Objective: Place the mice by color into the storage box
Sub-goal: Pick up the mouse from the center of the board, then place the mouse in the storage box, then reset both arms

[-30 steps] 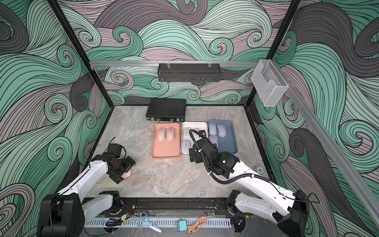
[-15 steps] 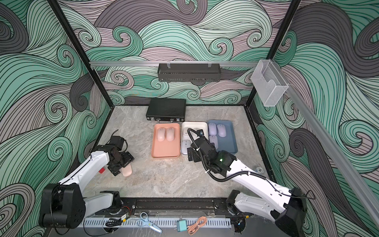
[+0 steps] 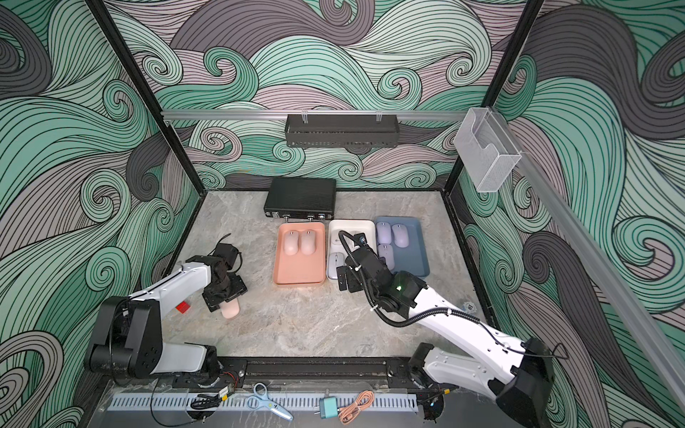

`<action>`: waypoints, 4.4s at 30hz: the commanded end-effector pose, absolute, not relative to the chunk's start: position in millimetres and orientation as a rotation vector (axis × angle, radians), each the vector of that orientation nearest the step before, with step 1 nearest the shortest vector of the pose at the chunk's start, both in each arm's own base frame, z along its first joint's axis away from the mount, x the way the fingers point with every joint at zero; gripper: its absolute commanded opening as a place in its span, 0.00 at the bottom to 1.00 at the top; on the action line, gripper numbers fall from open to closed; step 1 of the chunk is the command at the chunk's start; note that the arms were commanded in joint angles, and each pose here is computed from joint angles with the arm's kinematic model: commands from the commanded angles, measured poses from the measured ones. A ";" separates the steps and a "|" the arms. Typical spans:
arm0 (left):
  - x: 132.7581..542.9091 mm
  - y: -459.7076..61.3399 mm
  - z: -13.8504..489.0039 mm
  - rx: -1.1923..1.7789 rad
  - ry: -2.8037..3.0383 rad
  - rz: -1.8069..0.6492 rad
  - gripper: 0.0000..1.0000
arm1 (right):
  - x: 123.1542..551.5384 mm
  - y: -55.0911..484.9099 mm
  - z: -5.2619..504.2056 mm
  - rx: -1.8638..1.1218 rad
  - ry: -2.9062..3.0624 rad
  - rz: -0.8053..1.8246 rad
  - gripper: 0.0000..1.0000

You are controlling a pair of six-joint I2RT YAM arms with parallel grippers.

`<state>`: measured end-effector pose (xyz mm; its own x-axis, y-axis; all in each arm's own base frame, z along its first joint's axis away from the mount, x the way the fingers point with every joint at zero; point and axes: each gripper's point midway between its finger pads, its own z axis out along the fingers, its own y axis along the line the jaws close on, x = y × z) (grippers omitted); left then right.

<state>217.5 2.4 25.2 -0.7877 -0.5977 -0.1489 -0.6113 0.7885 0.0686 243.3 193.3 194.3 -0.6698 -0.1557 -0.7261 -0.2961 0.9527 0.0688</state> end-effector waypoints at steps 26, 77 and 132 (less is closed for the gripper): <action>245.4 -16.7 92.9 -0.788 2.730 0.001 0.47 | 243.2 188.2 207.2 -0.279 2.283 0.252 0.99; 346.2 -182.4 18.4 -0.025 3.096 0.197 0.54 | 218.1 128.2 183.5 -0.117 2.305 0.215 0.97; 336.5 16.0 139.4 -0.159 1.848 0.353 0.99 | 318.1 14.7 138.4 -0.112 1.899 -0.129 1.00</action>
